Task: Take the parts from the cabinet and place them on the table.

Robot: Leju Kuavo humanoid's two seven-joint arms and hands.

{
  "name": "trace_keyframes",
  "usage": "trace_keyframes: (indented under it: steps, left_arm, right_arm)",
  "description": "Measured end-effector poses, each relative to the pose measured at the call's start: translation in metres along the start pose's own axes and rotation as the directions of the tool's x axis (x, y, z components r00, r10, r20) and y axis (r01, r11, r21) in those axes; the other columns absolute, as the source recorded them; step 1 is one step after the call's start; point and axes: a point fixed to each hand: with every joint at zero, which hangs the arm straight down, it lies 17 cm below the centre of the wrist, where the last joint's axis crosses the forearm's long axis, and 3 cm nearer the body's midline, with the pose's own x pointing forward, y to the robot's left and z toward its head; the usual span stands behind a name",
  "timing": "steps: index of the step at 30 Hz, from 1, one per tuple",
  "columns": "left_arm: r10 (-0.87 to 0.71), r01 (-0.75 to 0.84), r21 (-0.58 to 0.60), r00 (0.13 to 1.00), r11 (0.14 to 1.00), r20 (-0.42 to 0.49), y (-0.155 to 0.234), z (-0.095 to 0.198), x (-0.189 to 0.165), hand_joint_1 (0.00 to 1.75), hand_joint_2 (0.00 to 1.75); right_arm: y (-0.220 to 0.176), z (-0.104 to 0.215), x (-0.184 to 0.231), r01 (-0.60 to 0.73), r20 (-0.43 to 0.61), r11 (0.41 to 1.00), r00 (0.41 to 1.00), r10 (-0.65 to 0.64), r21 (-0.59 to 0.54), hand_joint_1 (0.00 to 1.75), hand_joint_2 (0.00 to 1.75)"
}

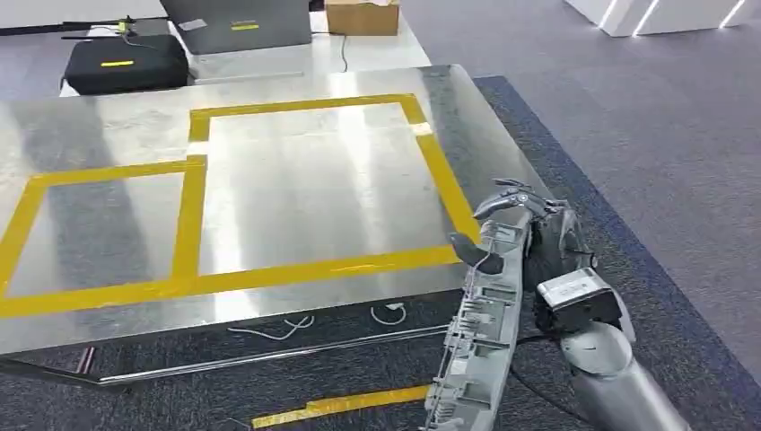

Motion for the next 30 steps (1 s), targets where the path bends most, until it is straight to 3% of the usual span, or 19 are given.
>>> trace_keyframes:
  steps: [13, 20, 30]
  left_arm:
    - [-0.003, 0.003, 0.001, 1.000, 1.000, 0.006, 0.001, -0.002, 0.004, 0.00, 1.75]
    - [0.002, -0.002, -0.002, 1.000, 1.000, 0.001, 0.000, -0.002, 0.003, 0.00, 1.75]
    - [0.016, -0.017, -0.010, 1.000, 1.000, -0.005, -0.008, 0.000, 0.001, 0.00, 1.75]
  right_arm:
    - [-0.014, -0.012, 0.029, -0.007, 0.106, 0.999, 0.994, 0.012, -0.048, 1.75, 1.75]
    - [-0.028, -0.054, 0.072, 0.004, 0.227, 0.998, 0.974, 0.009, -0.058, 1.75, 1.75]
    - [-0.042, -0.071, 0.134, 0.032, 0.389, 0.996, 0.921, 0.001, -0.078, 1.75, 1.75]
